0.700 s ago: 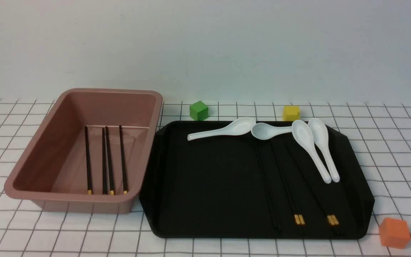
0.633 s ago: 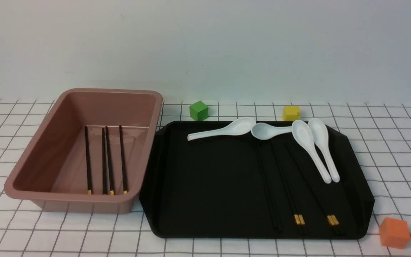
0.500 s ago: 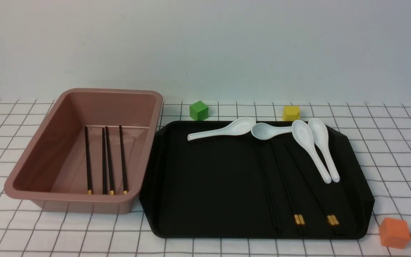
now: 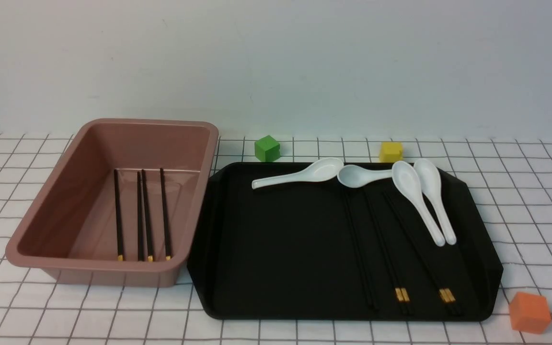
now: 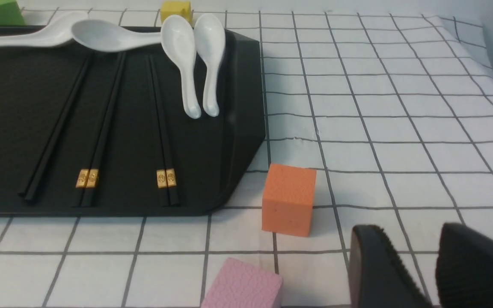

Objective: On white black tablecloth take chopsticks from black tray and put them in box.
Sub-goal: 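Move the gripper over the chopsticks on the black tray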

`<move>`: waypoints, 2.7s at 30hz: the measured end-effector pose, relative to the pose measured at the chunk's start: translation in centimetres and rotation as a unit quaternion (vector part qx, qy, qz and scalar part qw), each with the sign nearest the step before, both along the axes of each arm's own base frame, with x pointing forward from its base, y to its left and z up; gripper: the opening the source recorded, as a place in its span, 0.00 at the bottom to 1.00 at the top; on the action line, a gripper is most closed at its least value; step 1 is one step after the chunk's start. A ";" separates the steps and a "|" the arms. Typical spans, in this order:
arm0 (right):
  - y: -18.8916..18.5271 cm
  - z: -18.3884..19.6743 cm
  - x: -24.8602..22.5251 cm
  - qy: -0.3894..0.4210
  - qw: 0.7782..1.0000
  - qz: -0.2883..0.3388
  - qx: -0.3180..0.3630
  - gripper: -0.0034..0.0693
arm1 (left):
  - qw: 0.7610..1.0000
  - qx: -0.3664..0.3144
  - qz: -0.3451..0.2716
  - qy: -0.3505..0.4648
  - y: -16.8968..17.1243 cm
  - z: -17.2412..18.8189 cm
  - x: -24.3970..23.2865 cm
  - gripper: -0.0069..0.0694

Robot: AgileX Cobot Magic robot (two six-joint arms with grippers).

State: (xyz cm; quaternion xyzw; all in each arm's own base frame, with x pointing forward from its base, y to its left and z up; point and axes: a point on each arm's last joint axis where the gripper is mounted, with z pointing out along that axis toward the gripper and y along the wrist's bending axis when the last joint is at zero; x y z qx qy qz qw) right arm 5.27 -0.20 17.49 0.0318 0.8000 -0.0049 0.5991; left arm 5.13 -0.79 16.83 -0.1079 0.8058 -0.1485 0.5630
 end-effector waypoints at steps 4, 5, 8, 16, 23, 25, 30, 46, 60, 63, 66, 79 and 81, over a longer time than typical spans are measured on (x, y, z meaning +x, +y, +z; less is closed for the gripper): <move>0.0 0.0 0.0 0.000 1.000 0.000 0.000 0.38 | 1.000 0.000 0.000 0.000 0.0 0.0 0.0 0.20; 0.0 0.0 0.0 0.000 1.000 0.000 0.000 0.38 | 1.000 0.000 0.000 0.000 0.0 0.0 0.0 0.20; 0.0 0.0 0.0 0.000 1.000 0.000 0.000 0.38 | 1.000 0.000 0.000 0.000 0.0 0.0 0.0 0.20; 0.0 0.0 0.0 0.000 1.000 0.000 0.000 0.38 | 1.000 0.000 0.000 0.000 0.0 0.0 0.0 0.20; 0.0 0.0 0.0 0.000 1.000 0.000 0.000 0.38 | 1.000 0.000 0.000 0.000 0.0 0.0 0.0 0.20; 0.0 0.0 0.0 0.000 1.000 0.000 0.000 0.38 | 1.000 0.000 0.000 0.000 0.0 0.0 0.0 0.20; 0.0 0.0 0.0 0.000 1.000 0.000 0.000 0.38 | 1.000 0.000 0.000 0.000 0.0 0.0 0.0 0.20; 0.0 0.2 0.1 -0.013 1.000 -0.005 0.021 0.38 | 1.000 0.000 0.000 0.000 0.0 0.0 0.0 0.20; 0.7 1.7 0.4 -0.097 0.886 -0.048 0.450 0.38 | 1.000 0.000 0.000 0.000 0.0 0.0 0.0 0.20; 0.7 3.1 0.2 -0.110 0.901 -0.034 0.419 0.35 | 1.000 0.000 0.000 0.000 0.0 0.0 0.0 0.20; 0.8 6.2 -0.1 -0.133 0.921 -0.013 0.365 0.26 | 1.000 0.000 0.000 0.000 0.0 0.0 0.0 0.20; 1.3 6.8 7.3 0.326 0.920 -0.022 0.216 0.05 | 1.000 0.000 0.000 0.000 0.0 0.0 0.0 0.21; 1.8 6.2 9.0 0.367 0.905 0.006 0.215 0.07 | 1.000 0.000 0.000 0.000 0.0 0.0 0.0 0.21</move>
